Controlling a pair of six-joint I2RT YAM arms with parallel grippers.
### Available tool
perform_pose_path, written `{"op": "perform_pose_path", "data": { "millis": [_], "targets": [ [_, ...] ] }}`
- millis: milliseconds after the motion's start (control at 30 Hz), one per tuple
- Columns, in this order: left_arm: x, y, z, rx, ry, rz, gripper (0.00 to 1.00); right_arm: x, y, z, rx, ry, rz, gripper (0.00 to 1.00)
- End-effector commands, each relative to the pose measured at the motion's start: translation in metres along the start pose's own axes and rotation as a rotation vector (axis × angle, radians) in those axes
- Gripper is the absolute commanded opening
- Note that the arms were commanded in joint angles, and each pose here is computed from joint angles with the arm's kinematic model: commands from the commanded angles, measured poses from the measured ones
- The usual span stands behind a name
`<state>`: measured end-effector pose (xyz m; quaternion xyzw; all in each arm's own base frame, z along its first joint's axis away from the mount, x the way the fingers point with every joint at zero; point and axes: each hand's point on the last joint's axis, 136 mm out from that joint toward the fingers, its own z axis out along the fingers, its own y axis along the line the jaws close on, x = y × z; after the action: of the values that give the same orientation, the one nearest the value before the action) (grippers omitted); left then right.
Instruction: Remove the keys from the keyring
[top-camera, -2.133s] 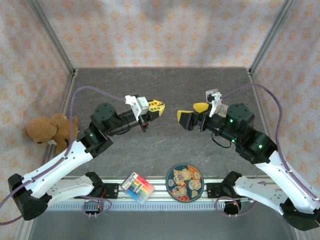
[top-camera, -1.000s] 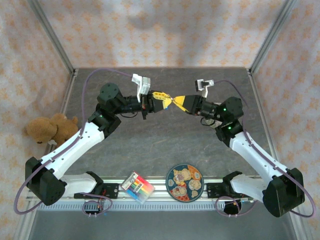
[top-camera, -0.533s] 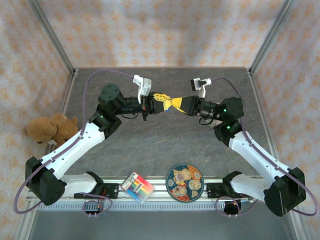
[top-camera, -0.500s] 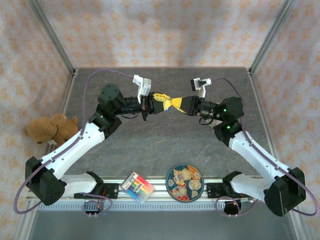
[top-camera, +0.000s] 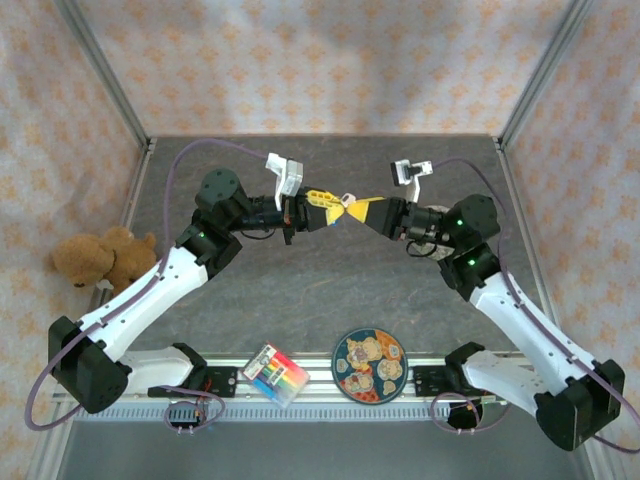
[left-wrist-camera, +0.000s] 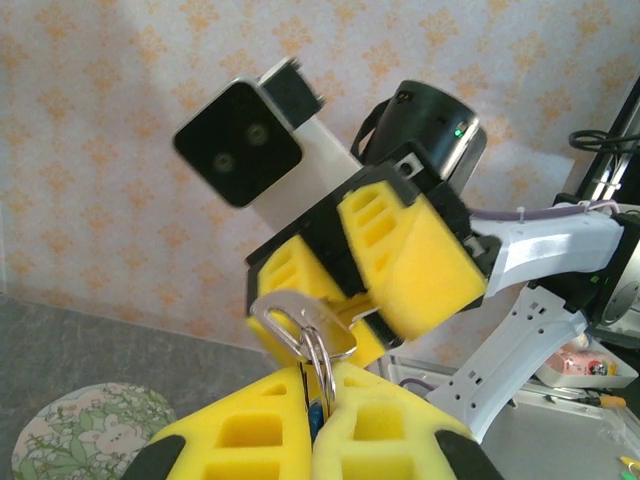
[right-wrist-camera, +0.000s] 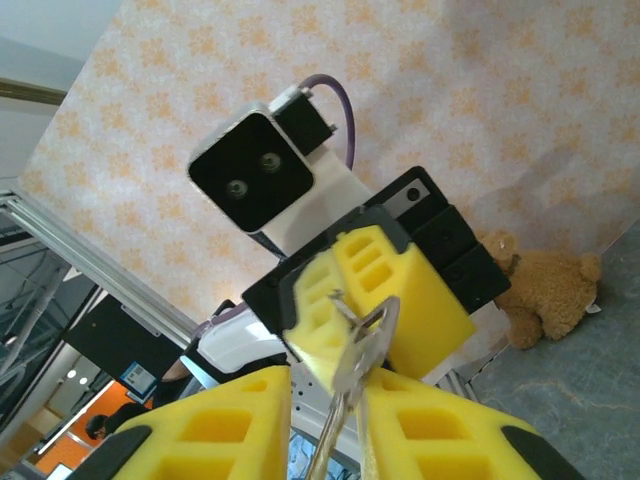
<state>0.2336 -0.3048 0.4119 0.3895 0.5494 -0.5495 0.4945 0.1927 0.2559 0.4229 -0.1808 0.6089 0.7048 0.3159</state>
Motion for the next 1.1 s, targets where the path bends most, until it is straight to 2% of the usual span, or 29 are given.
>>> {"op": "perform_pose_path", "data": {
  "millis": [0,267,367,567,1067],
  "targets": [
    [-0.001,-0.005,-0.004,-0.006,-0.003,0.033,0.0,-0.007,0.021,-0.001,-0.013,-0.012,-0.076,0.23],
    [-0.006,-0.006,-0.005,-0.009,-0.015,0.052,0.0,-0.002,0.007,0.002,0.067,0.042,-0.05,0.19],
    [-0.005,-0.007,-0.002,-0.004,-0.003,0.055,0.0,-0.004,0.009,0.001,0.089,0.045,-0.066,0.25],
    [0.003,-0.01,0.001,-0.017,0.045,0.087,0.0,-0.007,0.006,0.005,0.101,0.061,-0.053,0.27],
    [-0.006,-0.004,-0.004,-0.092,0.003,0.145,0.0,0.005,0.0,-0.002,0.16,0.088,-0.053,0.3]
  ]
}}
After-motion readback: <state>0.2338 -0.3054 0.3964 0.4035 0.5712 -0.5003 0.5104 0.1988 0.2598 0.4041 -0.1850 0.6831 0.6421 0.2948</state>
